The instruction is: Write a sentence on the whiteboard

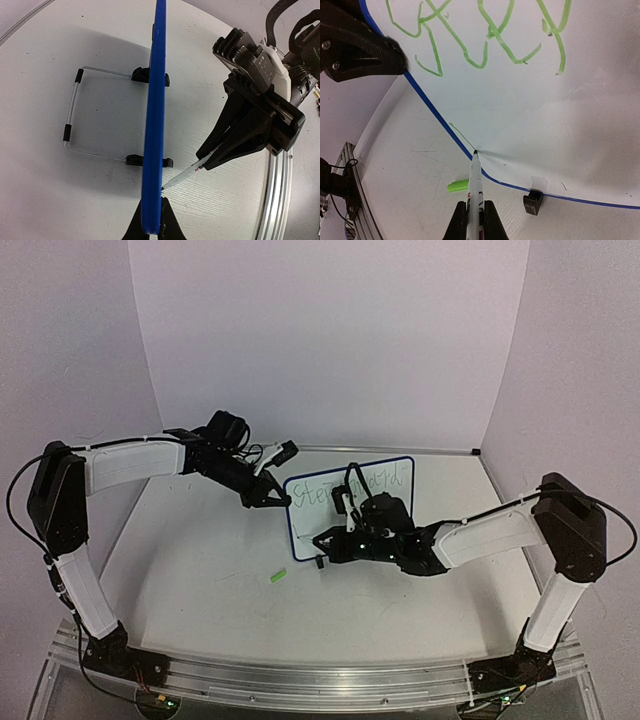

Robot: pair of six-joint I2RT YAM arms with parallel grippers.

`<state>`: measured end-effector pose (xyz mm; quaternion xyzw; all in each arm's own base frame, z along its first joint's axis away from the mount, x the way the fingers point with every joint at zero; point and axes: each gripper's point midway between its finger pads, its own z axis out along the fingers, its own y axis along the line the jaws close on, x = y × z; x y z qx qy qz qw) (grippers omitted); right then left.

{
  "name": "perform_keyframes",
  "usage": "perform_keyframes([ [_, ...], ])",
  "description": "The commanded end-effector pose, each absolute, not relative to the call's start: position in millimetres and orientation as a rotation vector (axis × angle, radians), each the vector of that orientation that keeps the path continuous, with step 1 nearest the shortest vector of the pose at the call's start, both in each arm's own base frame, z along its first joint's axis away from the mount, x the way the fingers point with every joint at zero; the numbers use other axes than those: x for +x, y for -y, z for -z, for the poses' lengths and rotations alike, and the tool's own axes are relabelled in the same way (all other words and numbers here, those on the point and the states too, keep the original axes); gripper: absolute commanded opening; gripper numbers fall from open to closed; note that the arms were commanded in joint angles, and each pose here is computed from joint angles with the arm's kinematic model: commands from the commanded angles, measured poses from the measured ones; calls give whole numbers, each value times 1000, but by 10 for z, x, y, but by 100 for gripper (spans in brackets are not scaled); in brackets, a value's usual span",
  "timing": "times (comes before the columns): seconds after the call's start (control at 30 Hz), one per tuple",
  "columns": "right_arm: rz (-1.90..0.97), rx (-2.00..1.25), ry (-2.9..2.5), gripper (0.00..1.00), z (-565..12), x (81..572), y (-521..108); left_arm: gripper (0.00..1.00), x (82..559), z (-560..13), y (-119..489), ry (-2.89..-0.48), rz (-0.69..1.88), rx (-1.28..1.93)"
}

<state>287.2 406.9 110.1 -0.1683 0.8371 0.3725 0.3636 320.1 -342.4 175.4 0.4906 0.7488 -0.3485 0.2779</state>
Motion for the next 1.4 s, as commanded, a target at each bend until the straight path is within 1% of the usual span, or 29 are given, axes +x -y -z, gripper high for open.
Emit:
perform_keyframes([
  [0.0, -939, -371, -2092, 0, -1300, 2994, -4035, 0, 3194, -1620, 3433, -2051, 886, 1350],
  [0.3, -950, -351, -2025, 0, -1596, 3018, -4001, 0, 3193, -1611, 3432, -2054, 887, 1351],
  [0.43, -953, -355, -2014, 0, -1644, 3026, -4013, 0, 3193, -1618, 3435, -2051, 888, 1351],
  [1.03, -917, -353, -2129, 0, -1165, 2949, -3942, 0, 3196, -1620, 3435, -2052, 886, 1351],
  [1.37, -904, -355, -2147, 0, -1083, 2966, -3961, 0, 3197, -1613, 3440, -2053, 891, 1351],
])
